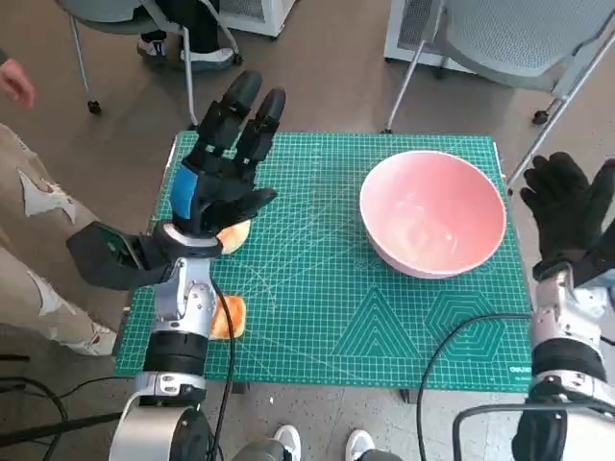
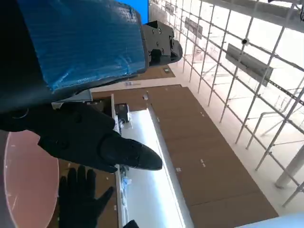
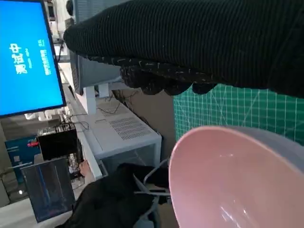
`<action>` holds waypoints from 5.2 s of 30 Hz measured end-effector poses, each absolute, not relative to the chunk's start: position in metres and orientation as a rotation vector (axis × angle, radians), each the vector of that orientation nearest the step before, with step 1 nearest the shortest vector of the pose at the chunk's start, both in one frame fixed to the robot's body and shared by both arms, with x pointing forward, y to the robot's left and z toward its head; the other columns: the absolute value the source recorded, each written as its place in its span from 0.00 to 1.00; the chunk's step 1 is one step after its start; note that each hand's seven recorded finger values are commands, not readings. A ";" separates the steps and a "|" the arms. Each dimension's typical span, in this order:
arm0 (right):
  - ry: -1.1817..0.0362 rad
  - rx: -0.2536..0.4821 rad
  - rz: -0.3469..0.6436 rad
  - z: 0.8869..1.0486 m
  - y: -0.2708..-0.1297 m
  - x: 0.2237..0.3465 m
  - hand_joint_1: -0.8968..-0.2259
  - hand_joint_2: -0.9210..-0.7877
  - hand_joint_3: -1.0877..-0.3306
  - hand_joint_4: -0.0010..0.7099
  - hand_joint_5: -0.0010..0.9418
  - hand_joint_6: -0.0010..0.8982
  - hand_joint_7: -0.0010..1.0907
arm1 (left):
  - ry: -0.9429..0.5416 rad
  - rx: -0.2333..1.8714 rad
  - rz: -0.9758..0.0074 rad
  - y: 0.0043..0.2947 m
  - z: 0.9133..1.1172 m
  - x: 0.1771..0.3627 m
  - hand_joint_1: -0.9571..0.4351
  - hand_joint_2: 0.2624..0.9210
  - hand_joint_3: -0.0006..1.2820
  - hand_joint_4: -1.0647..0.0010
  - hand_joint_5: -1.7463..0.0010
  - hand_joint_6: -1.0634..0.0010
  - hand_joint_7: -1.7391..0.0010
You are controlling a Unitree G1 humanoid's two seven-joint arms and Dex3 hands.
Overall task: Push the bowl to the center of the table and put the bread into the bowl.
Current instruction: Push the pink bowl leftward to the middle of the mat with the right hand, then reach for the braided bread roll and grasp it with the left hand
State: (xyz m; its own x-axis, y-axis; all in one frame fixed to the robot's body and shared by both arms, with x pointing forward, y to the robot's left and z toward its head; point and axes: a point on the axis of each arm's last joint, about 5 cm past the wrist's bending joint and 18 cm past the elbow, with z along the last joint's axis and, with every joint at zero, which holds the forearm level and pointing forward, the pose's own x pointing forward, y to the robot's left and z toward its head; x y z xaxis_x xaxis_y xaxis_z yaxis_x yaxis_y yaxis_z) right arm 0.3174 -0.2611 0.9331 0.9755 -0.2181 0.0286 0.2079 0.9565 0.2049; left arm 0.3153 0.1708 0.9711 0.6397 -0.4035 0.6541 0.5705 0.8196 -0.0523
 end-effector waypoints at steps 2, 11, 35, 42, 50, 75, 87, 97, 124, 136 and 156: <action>-0.048 0.201 -0.214 0.932 -0.260 0.318 0.48 0.00 0.47 0.28 0.00 0.29 0.12 | -0.676 -0.264 -0.561 0.171 0.971 0.315 0.40 1.00 0.07 0.94 1.00 0.93 0.83; -0.027 0.202 -0.197 0.929 -0.250 0.319 0.45 0.00 0.48 0.28 0.00 0.33 0.12 | -0.675 -0.262 -0.558 0.172 0.971 0.315 0.40 1.00 0.07 0.94 1.00 0.93 0.83; 0.017 0.194 -0.108 0.918 -0.219 0.323 0.44 0.00 0.52 0.34 0.02 0.34 0.10 | -0.673 -0.261 -0.561 0.172 0.971 0.315 0.40 1.00 0.07 0.94 1.00 0.93 0.82; 0.026 0.184 -0.087 0.917 -0.214 0.324 0.41 0.00 0.50 0.35 0.01 0.35 0.10 | -0.674 -0.259 -0.561 0.173 0.972 0.315 0.40 1.00 0.07 0.93 1.00 0.93 0.82; 0.036 0.185 -0.057 0.914 -0.203 0.325 0.42 0.00 0.47 0.34 0.01 0.34 0.09 | -0.676 -0.258 -0.561 0.173 0.972 0.315 0.40 1.00 0.07 0.94 1.00 0.94 0.82; 0.040 0.172 0.033 0.913 -0.174 0.329 0.48 0.00 0.40 0.34 0.00 0.33 0.08 | -0.675 -0.261 -0.551 0.173 0.972 0.315 0.39 1.00 0.07 0.94 1.00 0.93 0.82; 0.036 0.169 0.062 0.915 -0.165 0.331 0.49 0.00 0.41 0.34 0.00 0.32 0.08 | -0.675 -0.261 -0.546 0.173 0.972 0.315 0.39 1.00 0.07 0.94 1.00 0.94 0.82; 0.038 0.167 0.077 0.915 -0.161 0.331 0.46 0.00 0.42 0.35 0.01 0.33 0.08 | -0.671 -0.266 -0.536 0.174 0.971 0.314 0.39 1.00 0.07 0.93 1.00 0.93 0.82; -0.390 0.122 0.106 0.964 -0.193 0.338 0.45 0.00 0.38 0.31 0.00 0.28 0.06 | -0.658 -0.276 -0.520 0.176 0.967 0.311 0.40 1.00 0.07 0.93 1.00 0.92 0.81; -0.762 0.104 0.317 0.986 -0.170 0.325 0.42 0.00 0.44 0.32 0.01 0.31 0.09 | -0.645 -0.281 -0.539 0.172 0.965 0.313 0.39 1.00 0.07 0.93 1.00 0.92 0.81; -0.819 0.061 0.408 0.990 -0.164 0.317 0.41 0.00 0.45 0.34 0.01 0.32 0.12 | -0.665 -0.245 -0.583 0.183 0.972 0.310 0.36 1.00 0.06 0.92 1.00 0.92 0.81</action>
